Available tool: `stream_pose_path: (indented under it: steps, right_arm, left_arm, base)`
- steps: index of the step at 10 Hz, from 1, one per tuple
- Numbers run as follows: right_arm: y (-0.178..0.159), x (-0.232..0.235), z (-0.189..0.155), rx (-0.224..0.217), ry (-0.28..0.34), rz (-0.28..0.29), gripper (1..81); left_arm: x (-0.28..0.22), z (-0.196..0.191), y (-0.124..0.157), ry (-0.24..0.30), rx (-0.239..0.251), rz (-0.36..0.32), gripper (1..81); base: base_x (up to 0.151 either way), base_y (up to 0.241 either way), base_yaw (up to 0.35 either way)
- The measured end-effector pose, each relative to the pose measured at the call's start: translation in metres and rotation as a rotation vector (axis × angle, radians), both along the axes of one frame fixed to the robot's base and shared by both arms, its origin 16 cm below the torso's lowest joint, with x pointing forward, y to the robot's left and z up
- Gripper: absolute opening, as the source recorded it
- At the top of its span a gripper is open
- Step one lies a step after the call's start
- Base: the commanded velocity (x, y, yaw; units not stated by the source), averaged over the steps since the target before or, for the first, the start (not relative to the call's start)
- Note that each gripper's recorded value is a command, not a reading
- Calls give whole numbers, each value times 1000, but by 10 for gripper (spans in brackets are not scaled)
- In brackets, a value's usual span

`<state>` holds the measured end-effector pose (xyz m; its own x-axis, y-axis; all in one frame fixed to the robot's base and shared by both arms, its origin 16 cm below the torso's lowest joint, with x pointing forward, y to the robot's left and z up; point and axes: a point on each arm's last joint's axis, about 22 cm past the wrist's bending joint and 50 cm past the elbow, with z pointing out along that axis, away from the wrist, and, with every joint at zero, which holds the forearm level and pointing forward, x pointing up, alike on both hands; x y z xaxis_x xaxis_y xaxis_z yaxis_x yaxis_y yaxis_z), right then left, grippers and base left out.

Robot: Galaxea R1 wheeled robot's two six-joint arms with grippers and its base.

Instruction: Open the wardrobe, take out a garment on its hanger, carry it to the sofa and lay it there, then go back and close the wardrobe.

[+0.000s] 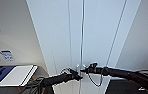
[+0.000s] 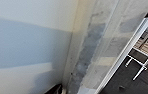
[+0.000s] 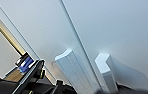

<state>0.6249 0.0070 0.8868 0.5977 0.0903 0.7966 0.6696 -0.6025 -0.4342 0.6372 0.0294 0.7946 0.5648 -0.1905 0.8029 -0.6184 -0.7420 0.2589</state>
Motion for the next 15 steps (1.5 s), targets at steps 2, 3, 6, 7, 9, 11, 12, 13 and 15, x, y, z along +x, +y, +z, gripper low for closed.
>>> stream_pose_path:
  steps: [2,3,6,7,9,11,12,13,15]
  right_arm:
    - [-1,-1,-2,1,-2,-2,811]
    - [-1,-1,-2,1,-2,-1,811]
    - [1,-4,-1,5,0,7,811]
    - [2,-4,0,6,0,9,811]
    - [3,-6,0,7,0,15,811]
    - [3,-16,1,19,2,32,811]
    - [3,-20,0,31,-7,34,811]
    - [2,-21,0,40,-16,31,811]
    - [4,-23,-1,56,-23,29,811]
  left_arm:
    - [-3,12,-3,-24,-38,-11,811]
    - [-4,16,-3,-33,-52,-13,811]
    - [-5,20,-6,-33,-82,-7,811]
    - [-7,20,-7,-33,-87,-10,811]
    - [-10,20,-8,-37,-97,-12,811]
    - [-21,24,-8,-35,-114,-37,811]
    - [-28,24,-7,-34,-118,-52,811]
    - [-39,25,-5,-24,-126,-72,811]
    - [-62,26,0,-3,-140,-107,811]
  base:
    - [0,0,0]
    - [0,0,0]
    - [0,0,0]
    - [0,0,0]
    - [0,0,0]
    - [0,0,0]
    - [0,0,0]
    - [0,0,0]
    - [0,0,0]
